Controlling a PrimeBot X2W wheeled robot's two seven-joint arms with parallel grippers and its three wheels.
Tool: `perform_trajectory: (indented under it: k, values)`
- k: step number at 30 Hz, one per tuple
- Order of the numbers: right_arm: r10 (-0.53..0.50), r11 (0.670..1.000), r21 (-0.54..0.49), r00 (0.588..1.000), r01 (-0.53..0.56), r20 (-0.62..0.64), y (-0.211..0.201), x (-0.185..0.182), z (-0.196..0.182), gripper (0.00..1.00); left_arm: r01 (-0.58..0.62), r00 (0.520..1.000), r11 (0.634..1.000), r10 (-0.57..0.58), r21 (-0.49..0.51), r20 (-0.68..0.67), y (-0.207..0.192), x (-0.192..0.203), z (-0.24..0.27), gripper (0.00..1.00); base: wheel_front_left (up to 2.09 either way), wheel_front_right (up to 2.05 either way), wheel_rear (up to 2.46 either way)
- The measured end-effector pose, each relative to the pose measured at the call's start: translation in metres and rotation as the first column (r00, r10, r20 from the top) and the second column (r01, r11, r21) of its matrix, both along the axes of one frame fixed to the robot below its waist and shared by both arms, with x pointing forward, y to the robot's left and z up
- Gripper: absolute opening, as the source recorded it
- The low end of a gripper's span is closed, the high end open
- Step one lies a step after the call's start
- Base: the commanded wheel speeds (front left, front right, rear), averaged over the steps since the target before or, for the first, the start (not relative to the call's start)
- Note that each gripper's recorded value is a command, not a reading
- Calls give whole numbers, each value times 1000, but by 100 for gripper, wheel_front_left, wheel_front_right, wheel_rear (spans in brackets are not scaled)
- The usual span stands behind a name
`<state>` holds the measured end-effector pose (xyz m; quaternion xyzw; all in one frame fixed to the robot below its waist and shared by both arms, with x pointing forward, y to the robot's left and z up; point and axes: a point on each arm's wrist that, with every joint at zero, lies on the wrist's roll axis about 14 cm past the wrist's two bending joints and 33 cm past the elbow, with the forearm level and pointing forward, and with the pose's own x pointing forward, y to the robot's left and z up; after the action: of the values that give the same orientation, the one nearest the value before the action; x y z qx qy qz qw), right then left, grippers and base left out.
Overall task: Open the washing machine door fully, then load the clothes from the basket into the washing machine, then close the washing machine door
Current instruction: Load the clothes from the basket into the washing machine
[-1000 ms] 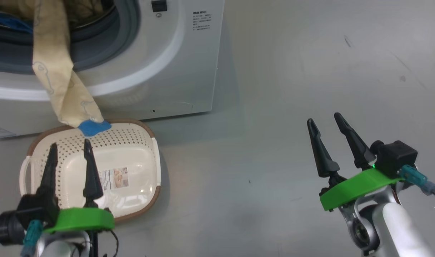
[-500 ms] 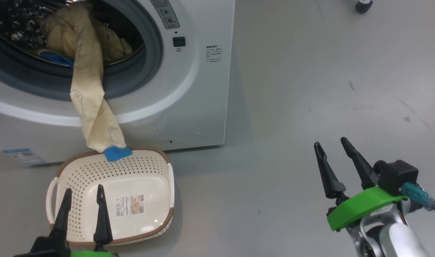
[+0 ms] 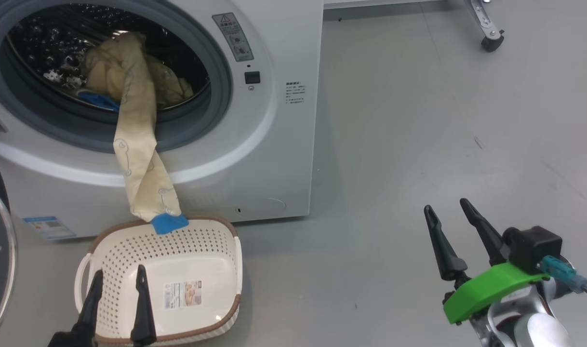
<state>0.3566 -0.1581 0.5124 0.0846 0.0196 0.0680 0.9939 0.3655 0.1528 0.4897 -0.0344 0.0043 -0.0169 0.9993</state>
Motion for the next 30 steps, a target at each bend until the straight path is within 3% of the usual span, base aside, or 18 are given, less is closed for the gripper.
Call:
perform_trajectory:
  k: [15,23,30]
  values:
    - [-7,1000,-3,1000,7,-12,-2,-4,-3,100,21,1000,1000,-21,-4,-9,-7,2,-3,100,0,0,0]
    - [0,1000,-3,1000,0,-18,0,-1,-4,100,13,996,1000,-13,-9,-84,-5,4,-20,100,0,0,0]
    - [19,1000,-6,999,-19,-49,5,7,-14,100,4,985,1000,-5,-6,-173,-5,32,-48,100,0,0,0]
